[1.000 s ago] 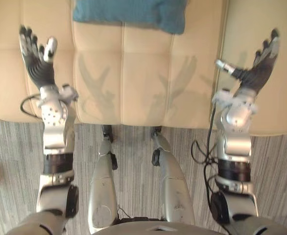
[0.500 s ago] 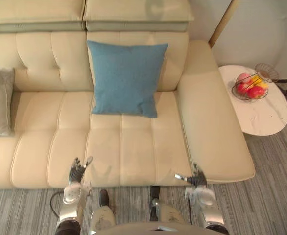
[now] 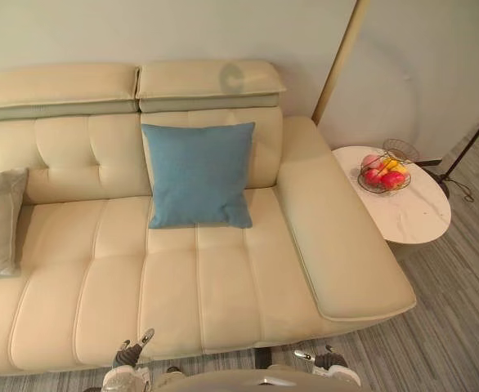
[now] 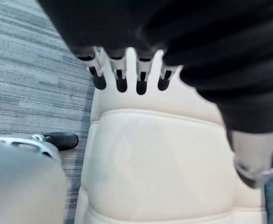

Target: Pick up cushions and gather them together orderly.

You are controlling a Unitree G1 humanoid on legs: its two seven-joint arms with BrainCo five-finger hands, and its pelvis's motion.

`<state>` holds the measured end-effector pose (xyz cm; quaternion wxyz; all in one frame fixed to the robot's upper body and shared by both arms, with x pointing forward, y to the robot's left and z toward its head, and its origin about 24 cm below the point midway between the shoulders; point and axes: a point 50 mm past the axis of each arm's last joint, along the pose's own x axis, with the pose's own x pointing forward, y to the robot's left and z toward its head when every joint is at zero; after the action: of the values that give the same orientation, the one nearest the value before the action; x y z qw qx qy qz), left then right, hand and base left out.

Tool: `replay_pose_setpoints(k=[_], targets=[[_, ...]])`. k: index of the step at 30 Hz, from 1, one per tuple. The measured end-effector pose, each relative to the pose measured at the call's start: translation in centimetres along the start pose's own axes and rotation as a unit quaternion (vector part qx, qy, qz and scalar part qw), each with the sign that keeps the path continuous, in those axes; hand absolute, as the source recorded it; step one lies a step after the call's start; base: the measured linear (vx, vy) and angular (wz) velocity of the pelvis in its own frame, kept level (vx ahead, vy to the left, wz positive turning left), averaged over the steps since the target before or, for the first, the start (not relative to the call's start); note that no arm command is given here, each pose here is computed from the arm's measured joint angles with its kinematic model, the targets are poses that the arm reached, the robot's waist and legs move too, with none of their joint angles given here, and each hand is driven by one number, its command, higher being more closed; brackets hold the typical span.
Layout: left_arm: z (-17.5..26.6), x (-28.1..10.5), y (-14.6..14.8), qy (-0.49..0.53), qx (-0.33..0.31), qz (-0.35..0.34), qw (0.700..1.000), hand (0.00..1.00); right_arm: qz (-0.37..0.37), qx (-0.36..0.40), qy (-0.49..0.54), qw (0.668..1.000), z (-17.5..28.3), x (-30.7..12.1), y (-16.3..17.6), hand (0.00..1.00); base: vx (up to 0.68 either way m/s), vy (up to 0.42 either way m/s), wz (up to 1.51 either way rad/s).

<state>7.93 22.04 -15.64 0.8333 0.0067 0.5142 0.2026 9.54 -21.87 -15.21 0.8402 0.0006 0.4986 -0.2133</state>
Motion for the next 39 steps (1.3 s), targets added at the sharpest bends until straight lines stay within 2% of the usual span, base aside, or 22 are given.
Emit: replay_pose_setpoints(k=[5, 7, 10, 13, 15, 19, 22, 26, 29, 39], targets=[[1.8, 0.4, 0.5, -0.024, -0.023, 0.014, 0.999, 0.00, 0.012, 0.000, -0.027, 1.000, 2.2, 0.4, 0.9, 0.00, -0.11, 0.061, -0.51], [3.2, 0.4, 1.1, -0.052, -0.028, 0.023, 0.998, 0.00, 0.004, 0.017, -0.013, 1.000, 1.3, 0.3, 0.5, 0.00, -0.10, -0.003, 0.51], [3.6, 0.5, 1.8, -0.058, -0.033, 0.035, 0.997, 0.00, 0.022, 0.016, -0.010, 1.000, 1.1, 0.0, 2.1, 0.00, -0.13, -0.180, 0.28], [3.3, 0.4, 0.2, -0.050, -0.052, 0.023, 0.997, 0.00, 0.029, 0.015, -0.046, 0.998, 3.8, 0.5, 2.6, 0.00, -0.23, -0.199, -0.24], [2.6, 0.0, -2.0, -0.034, -0.074, -0.005, 0.997, 0.00, 0.026, 0.003, -0.056, 0.998, 4.6, 0.6, 2.3, 0.00, -0.31, -0.181, 0.17], [1.6, -0.3, -2.7, -0.022, -0.065, -0.014, 0.998, 0.00, 0.018, -0.006, -0.043, 0.999, 3.4, 0.5, 1.9, 0.00, -0.29, -0.086, 0.19], [2.8, -0.1, -2.9, -0.038, -0.067, -0.018, 0.997, 0.00, 0.018, -0.001, -0.040, 0.999, 3.3, 0.4, 2.1, 0.00, -0.14, 0.076, 0.15], [2.2, -0.2, -3.2, -0.025, -0.064, -0.021, 0.997, 0.00, 0.010, 0.004, -0.018, 1.000, 1.8, 0.3, 1.5, 0.00, -0.11, 0.142, -0.06], [1.6, 0.1, -1.6, -0.016, -0.040, -0.004, 0.999, 0.00, 0.015, 0.026, 0.019, 0.999, -0.1, -0.1, 2.2, 0.00, -0.08, 0.189, -0.01], [0.2, 0.2, -2.0, 0.025, -0.011, -0.014, 1.000, 0.00, 0.013, 0.016, 0.039, 0.999, 0.5, 0.7, 2.0, 0.00, -0.03, 0.021, 0.05]])
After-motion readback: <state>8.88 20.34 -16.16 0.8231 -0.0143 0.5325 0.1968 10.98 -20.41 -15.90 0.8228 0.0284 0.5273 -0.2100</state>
